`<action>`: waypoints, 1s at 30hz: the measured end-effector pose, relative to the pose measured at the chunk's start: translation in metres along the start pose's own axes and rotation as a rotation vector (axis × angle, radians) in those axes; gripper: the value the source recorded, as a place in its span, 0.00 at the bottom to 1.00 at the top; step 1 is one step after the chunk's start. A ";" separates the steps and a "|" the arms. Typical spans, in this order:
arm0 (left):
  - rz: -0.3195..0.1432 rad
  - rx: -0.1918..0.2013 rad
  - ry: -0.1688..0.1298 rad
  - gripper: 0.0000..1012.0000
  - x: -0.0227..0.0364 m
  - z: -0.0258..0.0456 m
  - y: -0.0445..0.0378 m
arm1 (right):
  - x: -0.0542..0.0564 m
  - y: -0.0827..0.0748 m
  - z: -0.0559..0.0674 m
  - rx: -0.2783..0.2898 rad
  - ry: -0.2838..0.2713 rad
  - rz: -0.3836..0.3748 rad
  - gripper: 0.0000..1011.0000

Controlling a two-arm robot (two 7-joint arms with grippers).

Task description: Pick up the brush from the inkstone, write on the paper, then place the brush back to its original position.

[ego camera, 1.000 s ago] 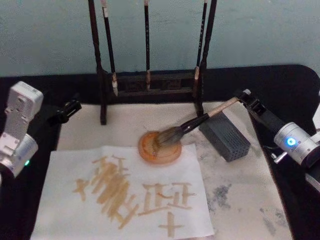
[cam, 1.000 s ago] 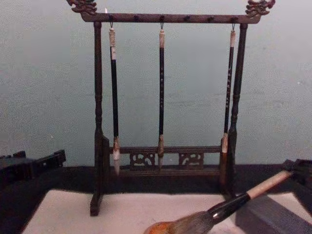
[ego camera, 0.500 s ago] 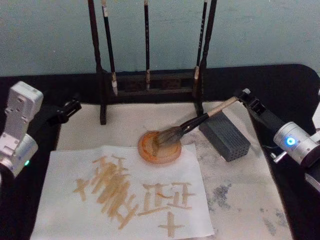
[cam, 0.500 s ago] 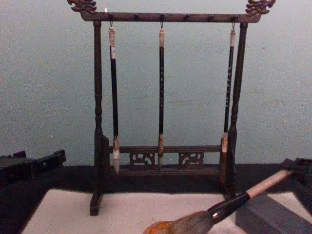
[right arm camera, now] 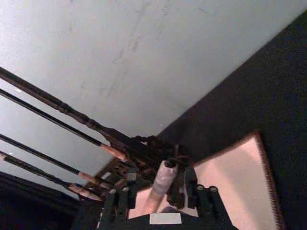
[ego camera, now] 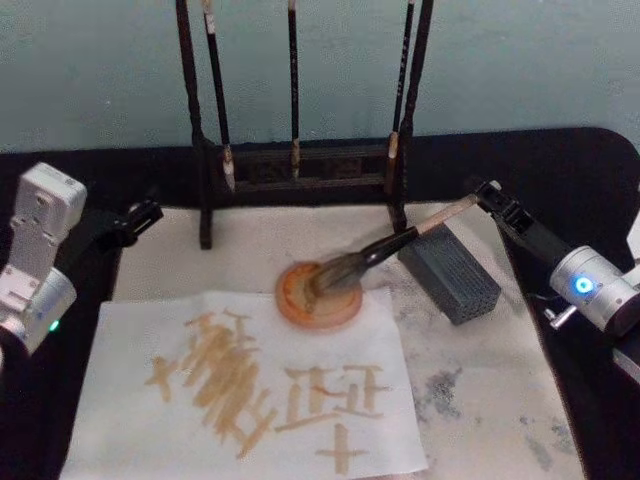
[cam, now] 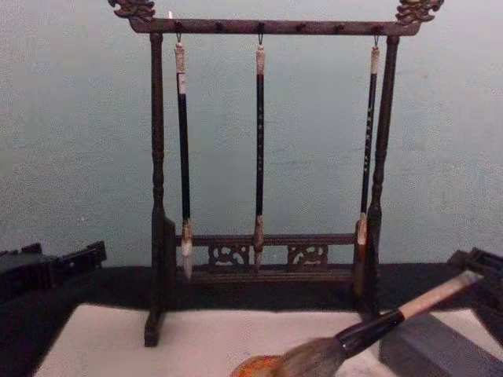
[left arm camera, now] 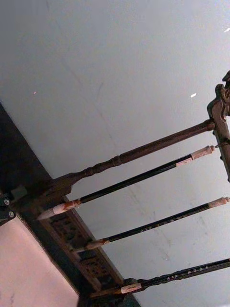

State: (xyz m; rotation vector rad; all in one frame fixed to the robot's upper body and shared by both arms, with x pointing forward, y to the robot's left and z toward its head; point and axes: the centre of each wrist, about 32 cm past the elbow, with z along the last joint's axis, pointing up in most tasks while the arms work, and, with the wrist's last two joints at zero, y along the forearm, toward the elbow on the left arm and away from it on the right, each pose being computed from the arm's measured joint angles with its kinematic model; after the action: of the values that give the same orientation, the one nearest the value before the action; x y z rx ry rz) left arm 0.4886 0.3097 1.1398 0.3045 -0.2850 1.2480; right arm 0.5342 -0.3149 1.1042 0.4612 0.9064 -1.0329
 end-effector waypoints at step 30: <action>0.000 0.000 0.000 0.99 0.0000 0.0000 0.0000 | -0.036 -0.034 0.009 -0.109 -0.262 -0.105 0.99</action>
State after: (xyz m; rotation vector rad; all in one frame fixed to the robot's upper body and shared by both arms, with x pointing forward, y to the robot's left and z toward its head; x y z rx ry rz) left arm 0.4886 0.3097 1.1398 0.3044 -0.2850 1.2479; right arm 0.5004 -0.3177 1.1410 0.1824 0.7540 -1.1042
